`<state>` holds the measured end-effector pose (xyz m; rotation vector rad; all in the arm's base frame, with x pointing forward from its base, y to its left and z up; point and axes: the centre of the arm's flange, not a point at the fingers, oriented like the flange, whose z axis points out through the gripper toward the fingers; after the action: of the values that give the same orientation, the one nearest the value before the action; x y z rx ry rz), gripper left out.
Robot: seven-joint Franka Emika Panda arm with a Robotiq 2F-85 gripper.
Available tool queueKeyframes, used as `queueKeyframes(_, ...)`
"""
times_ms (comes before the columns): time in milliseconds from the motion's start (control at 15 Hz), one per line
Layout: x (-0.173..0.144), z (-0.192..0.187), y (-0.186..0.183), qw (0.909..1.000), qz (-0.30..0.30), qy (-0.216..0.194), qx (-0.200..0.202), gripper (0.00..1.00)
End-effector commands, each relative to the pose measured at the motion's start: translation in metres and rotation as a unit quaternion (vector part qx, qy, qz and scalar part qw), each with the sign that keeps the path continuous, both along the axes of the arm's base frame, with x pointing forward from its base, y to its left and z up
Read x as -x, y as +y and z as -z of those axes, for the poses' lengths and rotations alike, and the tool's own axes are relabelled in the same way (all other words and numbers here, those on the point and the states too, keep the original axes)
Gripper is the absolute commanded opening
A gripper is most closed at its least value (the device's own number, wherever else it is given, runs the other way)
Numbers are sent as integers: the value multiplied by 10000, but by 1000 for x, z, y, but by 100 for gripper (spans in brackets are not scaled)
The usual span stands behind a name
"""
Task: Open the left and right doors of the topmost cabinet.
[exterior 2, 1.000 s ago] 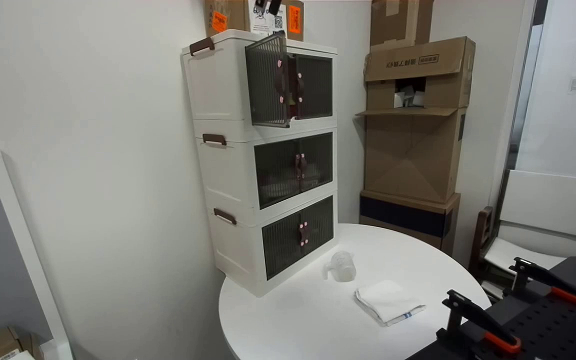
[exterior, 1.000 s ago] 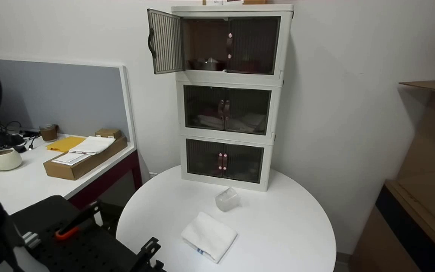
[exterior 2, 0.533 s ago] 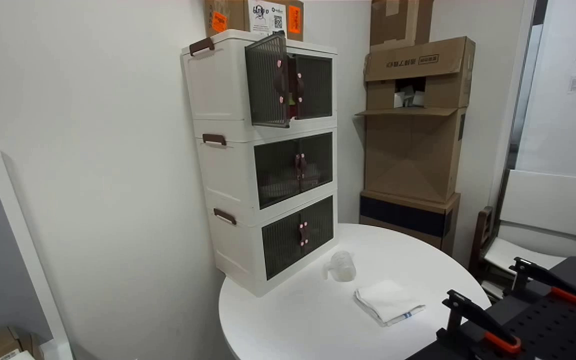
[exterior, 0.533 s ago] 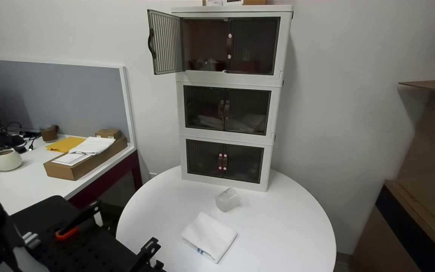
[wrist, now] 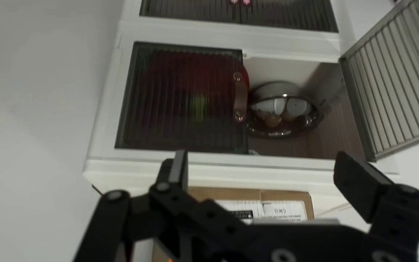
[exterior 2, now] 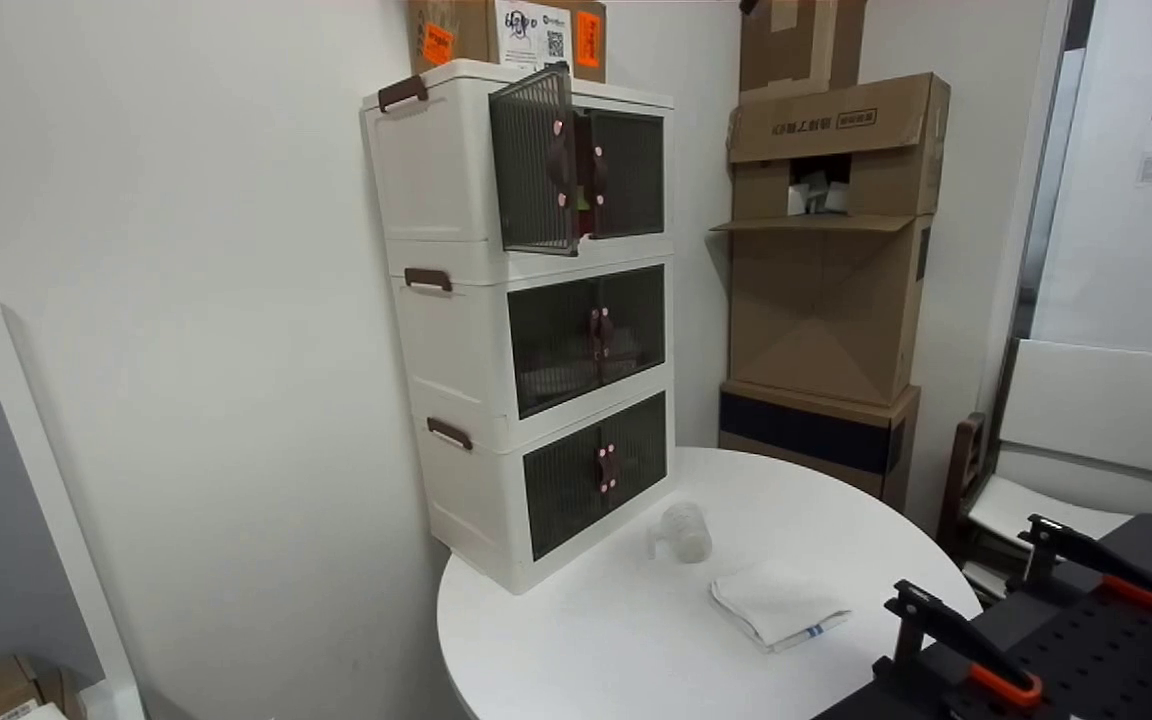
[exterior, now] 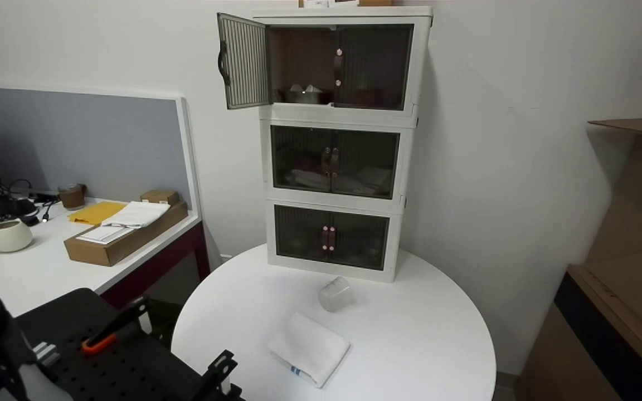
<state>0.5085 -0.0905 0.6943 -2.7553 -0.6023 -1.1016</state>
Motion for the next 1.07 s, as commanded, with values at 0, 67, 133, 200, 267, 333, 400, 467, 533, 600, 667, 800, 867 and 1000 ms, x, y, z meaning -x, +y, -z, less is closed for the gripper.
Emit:
queueKeyframes(0, -18, 48, -45, 9970, -520, 496, -287, 100)
queueKeyframes(67, -21, 62, -52, 9950, -662, 620, -410, 100)
queueKeyframes(133, -28, 76, -57, 9924, -837, 715, -556, 100)
queueKeyframes(200, -33, 88, -59, 9896, -984, 777, -701, 100)
queueKeyframes(267, -40, 102, -59, 9866, -1119, 795, -881, 100)
queueKeyframes(333, -47, 114, -58, 9835, -1209, 818, -1065, 100)
queueKeyframes(400, -56, 126, -56, 9796, -1271, 851, -1304, 100)
queueKeyframes(467, -64, 136, -53, 9750, -1339, 882, -1537, 100)
queueKeyframes(533, -74, 145, -49, 9696, -1493, 949, -1689, 100)
queueKeyframes(600, -81, 152, -45, 9647, -1632, 1019, -1798, 100)
queueKeyframes(667, -90, 157, -41, 9600, -1739, 1092, -1903, 100)
queueKeyframes(800, -69, 165, -34, 9639, -1582, 1120, -1825, 100)
queueKeyframes(867, -75, 169, -32, 9616, -1645, 1182, -1853, 100)
queueKeyframes(1000, -83, 172, -30, 9603, -1692, 1218, -1853, 100)
